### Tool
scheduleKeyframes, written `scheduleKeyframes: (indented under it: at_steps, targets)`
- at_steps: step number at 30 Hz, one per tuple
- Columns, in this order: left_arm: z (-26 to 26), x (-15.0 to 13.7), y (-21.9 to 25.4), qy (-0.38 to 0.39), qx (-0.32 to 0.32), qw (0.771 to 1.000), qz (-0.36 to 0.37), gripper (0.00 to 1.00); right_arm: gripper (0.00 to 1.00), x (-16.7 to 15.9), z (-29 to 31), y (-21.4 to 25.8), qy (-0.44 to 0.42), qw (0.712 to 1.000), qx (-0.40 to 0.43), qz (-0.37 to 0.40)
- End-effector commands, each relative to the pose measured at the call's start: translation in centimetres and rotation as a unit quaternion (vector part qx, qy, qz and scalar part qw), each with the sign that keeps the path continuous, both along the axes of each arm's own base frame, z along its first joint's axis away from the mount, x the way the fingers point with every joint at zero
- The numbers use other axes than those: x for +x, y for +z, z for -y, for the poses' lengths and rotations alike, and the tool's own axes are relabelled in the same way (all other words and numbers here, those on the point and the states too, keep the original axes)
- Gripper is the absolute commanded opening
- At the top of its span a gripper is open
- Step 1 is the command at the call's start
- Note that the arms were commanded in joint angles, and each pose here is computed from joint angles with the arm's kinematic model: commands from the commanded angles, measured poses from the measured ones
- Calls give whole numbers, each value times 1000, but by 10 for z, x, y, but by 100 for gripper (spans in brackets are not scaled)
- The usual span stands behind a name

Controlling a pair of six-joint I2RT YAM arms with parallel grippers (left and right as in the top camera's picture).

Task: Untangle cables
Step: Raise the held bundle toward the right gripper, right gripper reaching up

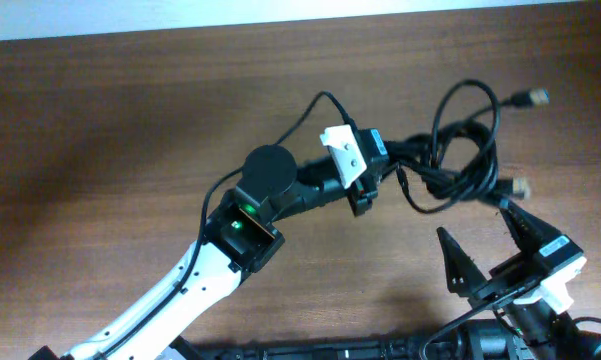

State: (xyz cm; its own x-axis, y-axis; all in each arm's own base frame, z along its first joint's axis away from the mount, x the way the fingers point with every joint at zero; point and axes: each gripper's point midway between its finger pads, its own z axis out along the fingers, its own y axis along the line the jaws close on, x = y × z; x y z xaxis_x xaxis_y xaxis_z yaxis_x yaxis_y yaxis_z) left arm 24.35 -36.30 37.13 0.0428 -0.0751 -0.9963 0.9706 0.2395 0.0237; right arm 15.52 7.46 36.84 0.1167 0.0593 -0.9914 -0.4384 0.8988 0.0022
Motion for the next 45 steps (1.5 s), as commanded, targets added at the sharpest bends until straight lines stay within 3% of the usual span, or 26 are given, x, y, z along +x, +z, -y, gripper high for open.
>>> scheduleKeyframes:
  at_steps: [1, 11, 15, 26, 29, 30, 31, 36, 39, 43, 44, 45]
  targets:
    - [-2, -30, 17, -78, -22, 996, -35, 0, 83, -5, -4, 9, 11, 1000, -8, 18]
    - [-2, -31, 17, -82, -23, 995, -44, 0, 78, -21, -25, 20, 82, 995, -23, 50]
    - [-2, -31, 18, -80, -24, 996, -44, 0, 66, -24, -26, 32, 83, 993, -27, 79]
    - [8, -50, 19, -106, -25, 993, -39, 0, 64, -27, -30, 31, 97, 992, -30, 80]
    - [7, -38, 19, -69, -18, 997, 11, 0, 50, -27, -30, 31, 97, 992, -30, 79]
    - [6, -33, 22, -55, -23, 998, 17, 0, 34, -27, -30, 31, 97, 992, -30, 79]
    - [5, -34, 25, -57, -28, 998, 23, 0, 25, -27, -30, 31, 97, 992, -30, 79]
    - [6, -58, 30, -122, -33, 991, 43, 0, 8, -27, -30, 31, 97, 992, -29, 77]
    - [6, -59, 28, -125, -31, 991, 41, 0, 4, -26, -30, 28, 97, 992, -28, 72]
    - [2, -53, 33, -115, -37, 991, 51, 0, 6, -24, -30, 20, 98, 994, -25, 50]
    - [1, -51, 34, -112, -40, 991, 54, 0, 25, -25, -31, 20, 104, 993, -26, 51]
    - [-1, -48, 35, -108, -41, 992, 55, 0, 54, -29, -36, 21, 120, 991, -31, 57]
